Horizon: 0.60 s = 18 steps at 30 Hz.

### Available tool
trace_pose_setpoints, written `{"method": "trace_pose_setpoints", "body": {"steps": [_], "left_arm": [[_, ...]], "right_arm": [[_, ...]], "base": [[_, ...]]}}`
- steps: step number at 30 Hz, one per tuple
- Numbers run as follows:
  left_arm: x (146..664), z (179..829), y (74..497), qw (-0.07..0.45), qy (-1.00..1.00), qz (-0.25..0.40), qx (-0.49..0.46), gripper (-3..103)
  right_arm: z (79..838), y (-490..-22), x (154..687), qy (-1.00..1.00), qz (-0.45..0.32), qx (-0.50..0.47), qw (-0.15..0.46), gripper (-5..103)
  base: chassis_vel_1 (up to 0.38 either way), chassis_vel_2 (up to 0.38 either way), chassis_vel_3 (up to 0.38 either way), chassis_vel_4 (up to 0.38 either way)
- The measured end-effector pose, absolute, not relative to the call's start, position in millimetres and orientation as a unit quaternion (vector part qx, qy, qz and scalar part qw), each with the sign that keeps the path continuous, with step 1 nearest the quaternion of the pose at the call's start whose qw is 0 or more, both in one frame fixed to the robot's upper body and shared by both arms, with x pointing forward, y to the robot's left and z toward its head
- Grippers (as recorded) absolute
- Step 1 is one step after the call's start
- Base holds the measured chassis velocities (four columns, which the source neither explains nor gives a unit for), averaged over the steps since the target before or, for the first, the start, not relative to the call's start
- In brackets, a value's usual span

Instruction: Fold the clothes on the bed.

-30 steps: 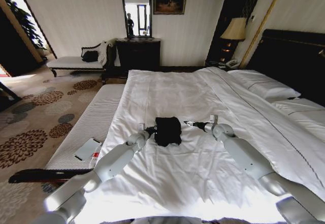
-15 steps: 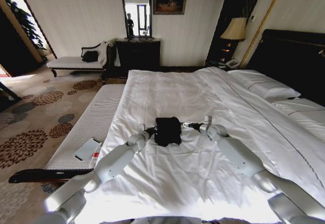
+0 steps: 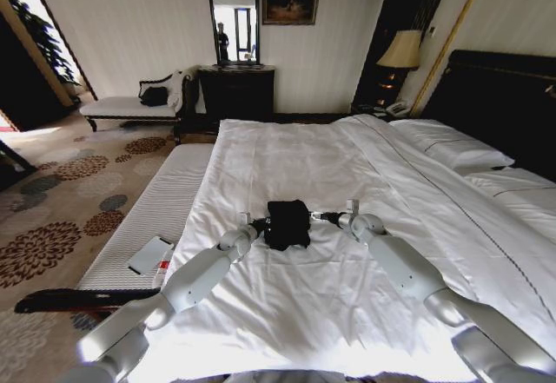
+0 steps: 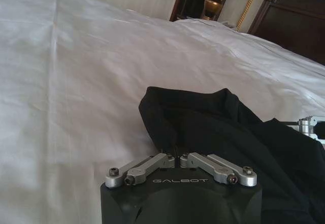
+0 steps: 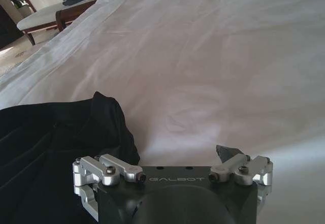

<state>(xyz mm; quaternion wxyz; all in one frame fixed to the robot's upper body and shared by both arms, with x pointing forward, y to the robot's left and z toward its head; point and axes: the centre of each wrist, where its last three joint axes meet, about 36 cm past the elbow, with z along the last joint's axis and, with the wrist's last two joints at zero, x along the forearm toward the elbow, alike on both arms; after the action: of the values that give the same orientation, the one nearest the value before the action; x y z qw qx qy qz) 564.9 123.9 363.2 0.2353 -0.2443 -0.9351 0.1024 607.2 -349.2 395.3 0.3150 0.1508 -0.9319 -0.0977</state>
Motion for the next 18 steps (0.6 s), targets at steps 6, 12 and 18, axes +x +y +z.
{"method": "trace_pose_setpoints", "body": {"steps": [6,12,18], "left_arm": [[564,362,125,0.237,-0.935,0.102,-0.245,0],[564,361,124,0.237,-0.934,0.103,-0.245,0],[564,361,128,0.237,-0.935,0.101,-0.244,0]], "right_arm": [[397,-353,612,-0.934,-0.098,0.145,0.311,100],[394,-347,612,-0.932,-0.097,0.154,0.314,97],[390,-337,609,-0.929,-0.093,0.164,0.317,77]], "base": [[0.0,0.0,0.0,0.0],[0.0,0.0,0.0,0.0],[0.0,0.0,0.0,0.0]]}}
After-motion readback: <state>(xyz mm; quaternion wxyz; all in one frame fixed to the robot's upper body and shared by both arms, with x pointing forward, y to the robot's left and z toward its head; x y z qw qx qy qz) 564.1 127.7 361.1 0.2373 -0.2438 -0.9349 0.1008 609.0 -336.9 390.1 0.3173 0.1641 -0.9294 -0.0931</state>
